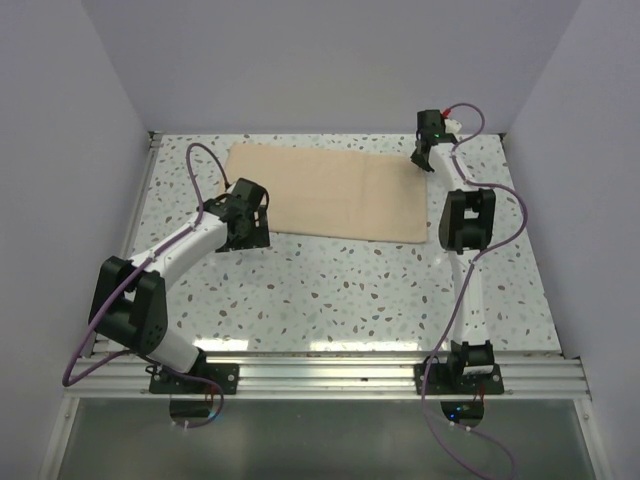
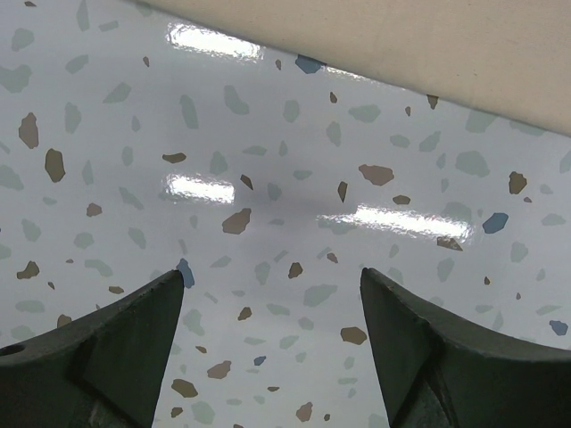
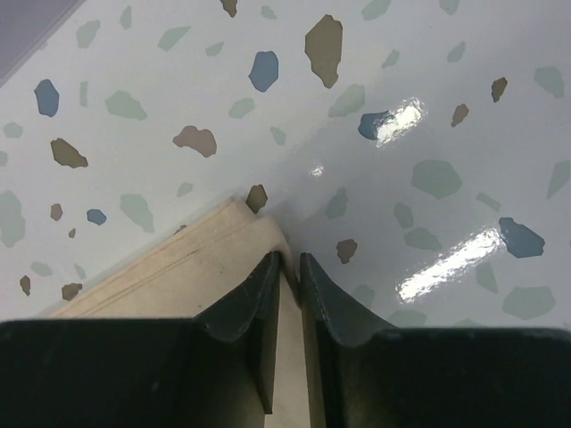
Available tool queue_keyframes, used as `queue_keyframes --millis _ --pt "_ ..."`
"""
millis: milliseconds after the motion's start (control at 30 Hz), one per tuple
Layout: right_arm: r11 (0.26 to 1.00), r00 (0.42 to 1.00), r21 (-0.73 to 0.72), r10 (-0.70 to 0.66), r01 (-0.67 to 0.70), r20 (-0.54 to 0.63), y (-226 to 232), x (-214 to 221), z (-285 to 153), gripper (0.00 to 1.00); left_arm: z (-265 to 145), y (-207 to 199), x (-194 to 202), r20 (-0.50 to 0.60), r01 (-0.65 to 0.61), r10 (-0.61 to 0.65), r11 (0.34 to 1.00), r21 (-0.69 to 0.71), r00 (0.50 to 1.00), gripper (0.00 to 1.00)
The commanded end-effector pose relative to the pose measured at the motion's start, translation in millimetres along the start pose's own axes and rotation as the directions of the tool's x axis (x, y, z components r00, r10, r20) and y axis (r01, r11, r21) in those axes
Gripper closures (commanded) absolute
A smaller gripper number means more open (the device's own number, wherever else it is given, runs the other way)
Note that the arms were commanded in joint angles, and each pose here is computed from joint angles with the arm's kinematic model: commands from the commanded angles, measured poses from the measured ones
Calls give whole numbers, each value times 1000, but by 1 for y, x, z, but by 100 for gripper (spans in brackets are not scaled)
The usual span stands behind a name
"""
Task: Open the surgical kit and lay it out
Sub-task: Open the surgical kit at the center of the board.
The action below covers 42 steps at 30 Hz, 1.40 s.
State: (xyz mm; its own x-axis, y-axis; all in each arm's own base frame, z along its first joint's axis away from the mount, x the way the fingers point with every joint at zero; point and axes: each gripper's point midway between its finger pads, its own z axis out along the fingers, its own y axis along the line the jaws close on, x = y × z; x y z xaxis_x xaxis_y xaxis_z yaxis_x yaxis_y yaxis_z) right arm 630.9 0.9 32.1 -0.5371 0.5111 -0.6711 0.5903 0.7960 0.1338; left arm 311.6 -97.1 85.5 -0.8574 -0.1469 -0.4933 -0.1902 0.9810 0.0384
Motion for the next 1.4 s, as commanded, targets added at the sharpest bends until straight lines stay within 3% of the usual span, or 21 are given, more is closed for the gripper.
queue_keyframes --millis 0,33,200,600,800,967,1167,1300,1367 --pt "1000 1000 -9 8 -8 19 1 -4 3 83 -2 -2 -8 20 19 -19 1000 6 1000 16" --pt "1000 1000 -8 5 -5 24 1 -7 1 89 -2 -3 -8 20 18 -18 1000 9 1000 16" --pt "1000 999 14 -22 21 50 -5 -19 -12 100 -2 -3 -6 16 19 -19 1000 12 1000 16" --pt "999 991 -14 -26 28 135 -3 -69 -83 100 -17 -9 -29 83 26 -30 999 48 996 16" --pt "996 986 -38 -71 77 149 1 -74 -124 100 -24 -16 -42 120 27 -37 996 83 992 16" --pt "992 991 -42 -112 115 78 0 -54 -139 100 -29 -21 -47 134 22 -37 994 112 990 16" --pt "964 980 -175 -199 201 29 39 -9 -178 100 -39 -21 -59 174 27 -48 992 122 983 15" --pt "907 945 -295 -326 301 -39 76 58 -218 100 -48 -21 -75 212 38 -63 992 118 975 14" --pt "894 935 -347 -339 286 -104 74 87 -236 100 -55 -23 -87 237 42 -72 991 128 969 13"
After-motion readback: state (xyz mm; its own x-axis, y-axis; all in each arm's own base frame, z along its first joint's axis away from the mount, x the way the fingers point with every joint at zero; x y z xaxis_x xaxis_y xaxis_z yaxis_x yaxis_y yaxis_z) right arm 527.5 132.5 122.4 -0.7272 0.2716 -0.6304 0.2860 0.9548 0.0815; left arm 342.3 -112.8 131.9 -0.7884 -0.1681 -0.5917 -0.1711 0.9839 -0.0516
